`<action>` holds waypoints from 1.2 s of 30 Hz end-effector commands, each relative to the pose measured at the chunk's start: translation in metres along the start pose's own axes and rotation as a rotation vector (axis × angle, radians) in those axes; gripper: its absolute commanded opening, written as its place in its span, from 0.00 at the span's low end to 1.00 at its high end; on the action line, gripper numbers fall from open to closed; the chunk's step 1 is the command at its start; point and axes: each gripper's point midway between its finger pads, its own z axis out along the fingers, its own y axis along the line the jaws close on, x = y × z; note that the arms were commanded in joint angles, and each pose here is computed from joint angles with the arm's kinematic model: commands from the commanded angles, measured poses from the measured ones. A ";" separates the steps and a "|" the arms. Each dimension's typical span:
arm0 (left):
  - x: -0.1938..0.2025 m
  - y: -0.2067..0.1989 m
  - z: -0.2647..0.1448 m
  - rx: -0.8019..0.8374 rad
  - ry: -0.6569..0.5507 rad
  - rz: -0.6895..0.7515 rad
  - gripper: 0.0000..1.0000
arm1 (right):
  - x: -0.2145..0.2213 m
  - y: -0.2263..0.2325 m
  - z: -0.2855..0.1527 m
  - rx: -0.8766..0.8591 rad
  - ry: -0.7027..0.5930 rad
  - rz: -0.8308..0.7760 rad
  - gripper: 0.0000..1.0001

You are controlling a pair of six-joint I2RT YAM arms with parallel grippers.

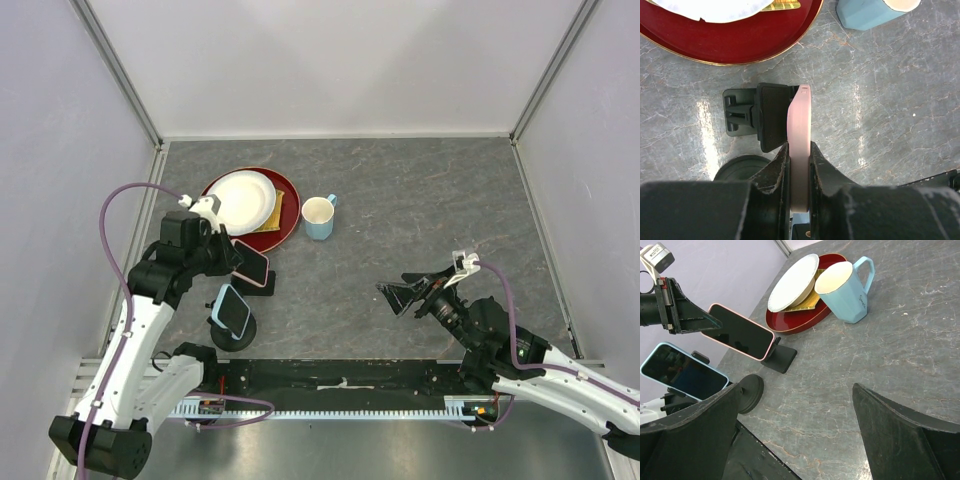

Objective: Place the phone on the phone stand

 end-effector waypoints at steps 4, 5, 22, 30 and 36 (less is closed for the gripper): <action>-0.022 -0.009 -0.001 0.041 -0.064 0.025 0.02 | -0.004 0.001 0.002 0.002 -0.021 0.018 0.98; -0.022 -0.008 0.000 0.033 -0.060 0.023 0.02 | -0.003 0.001 0.002 0.002 -0.021 0.018 0.98; -0.017 -0.004 0.006 0.003 0.002 -0.015 0.03 | -0.001 0.001 0.004 0.004 -0.014 0.022 0.98; -0.021 -0.001 0.005 -0.019 -0.004 -0.035 0.39 | -0.001 0.002 0.005 0.002 -0.014 0.023 0.98; -0.021 0.000 0.002 -0.028 -0.012 -0.040 0.73 | 0.001 0.001 0.005 0.003 -0.007 0.022 0.98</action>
